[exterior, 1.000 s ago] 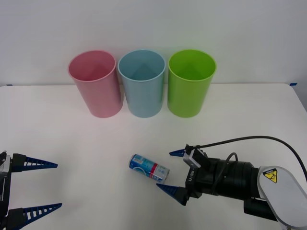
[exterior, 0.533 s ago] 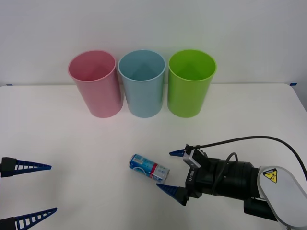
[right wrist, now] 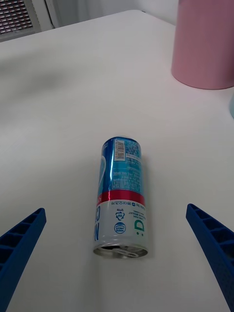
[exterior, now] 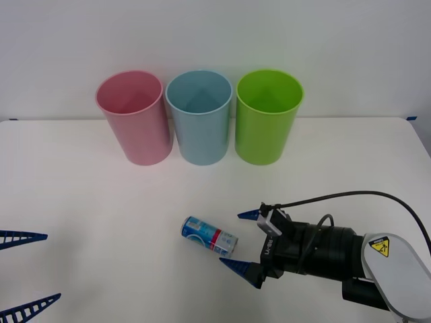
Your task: Put cans in the blue bin and PET bottles in the pink bin and trash in the green bin.
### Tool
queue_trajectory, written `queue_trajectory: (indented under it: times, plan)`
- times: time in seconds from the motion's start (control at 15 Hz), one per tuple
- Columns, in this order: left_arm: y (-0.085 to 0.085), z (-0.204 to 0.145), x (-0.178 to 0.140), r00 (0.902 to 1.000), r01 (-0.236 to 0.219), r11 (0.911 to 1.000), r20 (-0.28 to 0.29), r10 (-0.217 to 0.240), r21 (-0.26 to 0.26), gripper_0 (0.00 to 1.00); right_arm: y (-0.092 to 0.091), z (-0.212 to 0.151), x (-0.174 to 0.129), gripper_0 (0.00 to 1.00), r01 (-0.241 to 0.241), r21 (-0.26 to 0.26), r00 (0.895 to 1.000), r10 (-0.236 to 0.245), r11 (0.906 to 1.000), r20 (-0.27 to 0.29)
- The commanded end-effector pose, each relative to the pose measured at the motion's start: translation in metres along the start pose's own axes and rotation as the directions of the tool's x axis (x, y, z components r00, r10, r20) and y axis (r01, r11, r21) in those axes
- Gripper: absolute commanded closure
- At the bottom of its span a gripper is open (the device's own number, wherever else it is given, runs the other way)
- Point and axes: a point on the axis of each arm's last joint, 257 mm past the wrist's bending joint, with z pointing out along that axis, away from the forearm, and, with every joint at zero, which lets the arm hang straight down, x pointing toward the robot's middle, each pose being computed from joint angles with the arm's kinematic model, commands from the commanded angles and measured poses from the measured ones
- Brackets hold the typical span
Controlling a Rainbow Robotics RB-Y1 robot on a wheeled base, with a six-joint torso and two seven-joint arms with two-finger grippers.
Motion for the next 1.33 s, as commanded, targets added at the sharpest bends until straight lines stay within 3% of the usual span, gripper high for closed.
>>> queue_trajectory:
  times: [0.07,0.4,0.73,1.33]
  plan:
    - [0.0041,-0.0012,0.0012,1.0,0.007,0.9997,0.0,-0.007,-0.022,0.0,0.0,0.0,0.0,0.0,0.0,0.0,1.0,0.0,1.0,0.0]
    - [-0.0017,0.0032,0.0001,0.9998,0.014,0.9999,0.016,-0.014,-0.01,0.0,0.0,0.0,0.0,0.0,0.0,0.0,1.0,0.0,1.0,0.0]
    - [-0.0039,0.0051,0.0011,0.9997,-0.022,0.9998,0.012,0.022,-0.003,0.0,0.0,0.0,0.0,0.0,0.0,0.0,1.0,0.0,1.0,0.0]
    - [-0.0039,0.0051,0.0011,0.9997,-0.022,0.9998,0.012,0.022,-0.003,0.0,0.0,0.0,0.0,0.0,0.0,0.0,1.0,0.0,1.0,0.0]
